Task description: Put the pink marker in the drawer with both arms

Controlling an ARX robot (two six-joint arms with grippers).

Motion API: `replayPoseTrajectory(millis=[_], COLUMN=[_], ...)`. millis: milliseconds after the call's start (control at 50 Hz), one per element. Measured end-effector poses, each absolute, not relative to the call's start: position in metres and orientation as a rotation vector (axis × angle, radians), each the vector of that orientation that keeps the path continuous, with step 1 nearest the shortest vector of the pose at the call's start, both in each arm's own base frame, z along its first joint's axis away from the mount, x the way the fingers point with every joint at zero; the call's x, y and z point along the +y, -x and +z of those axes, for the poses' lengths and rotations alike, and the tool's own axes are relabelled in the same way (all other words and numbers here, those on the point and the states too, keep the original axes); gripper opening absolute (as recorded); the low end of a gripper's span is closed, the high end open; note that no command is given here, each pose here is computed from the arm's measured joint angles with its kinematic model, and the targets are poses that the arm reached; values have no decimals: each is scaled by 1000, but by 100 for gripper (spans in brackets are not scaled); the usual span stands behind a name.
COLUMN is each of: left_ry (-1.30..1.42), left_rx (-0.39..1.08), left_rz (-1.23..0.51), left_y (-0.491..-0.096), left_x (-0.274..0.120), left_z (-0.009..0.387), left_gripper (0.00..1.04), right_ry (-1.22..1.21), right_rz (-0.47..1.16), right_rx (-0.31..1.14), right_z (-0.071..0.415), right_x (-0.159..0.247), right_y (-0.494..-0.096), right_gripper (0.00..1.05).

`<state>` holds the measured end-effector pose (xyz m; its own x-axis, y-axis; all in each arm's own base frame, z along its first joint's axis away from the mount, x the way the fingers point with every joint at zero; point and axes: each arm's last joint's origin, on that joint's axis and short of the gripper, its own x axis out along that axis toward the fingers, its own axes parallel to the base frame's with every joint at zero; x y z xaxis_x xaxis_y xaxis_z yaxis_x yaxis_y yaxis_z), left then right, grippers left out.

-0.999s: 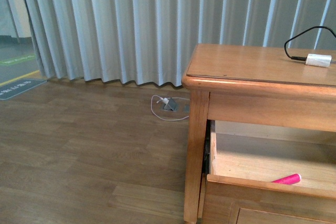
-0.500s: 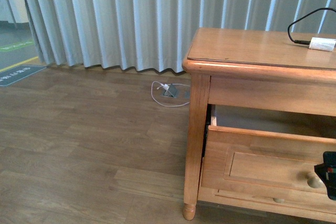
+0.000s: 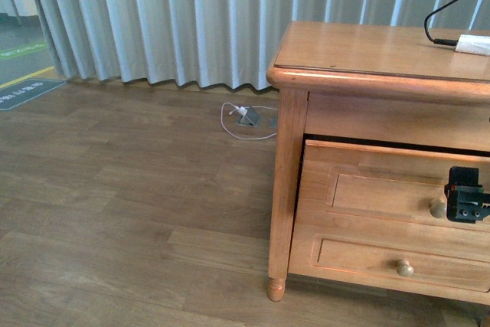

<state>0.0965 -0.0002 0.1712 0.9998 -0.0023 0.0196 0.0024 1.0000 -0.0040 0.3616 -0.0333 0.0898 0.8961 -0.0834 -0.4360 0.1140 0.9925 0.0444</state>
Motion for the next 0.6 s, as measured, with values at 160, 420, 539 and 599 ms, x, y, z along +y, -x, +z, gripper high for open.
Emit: replayPoseTrajectory(millis=[160,420,539,599], left_ry=[4,4,4,4], left_rx=[-20,-20,-20,-20], left_rz=[-2,-2,-2,-2], left_y=[-96,-96,-96,-96], left_x=[0,0,0,0], left_z=[171,171,171,171], left_gripper=[99,99,99,99], right_ry=[-106,-153,-157,-159], right_rz=[-137,-149,-153,-145], right_rx=[406,402,389,389], right_z=[87,79,80,80], right_x=[-35,-31,-29,-29], right_y=[-368,-374,-377,-377], right_gripper=[96,96,96,96])
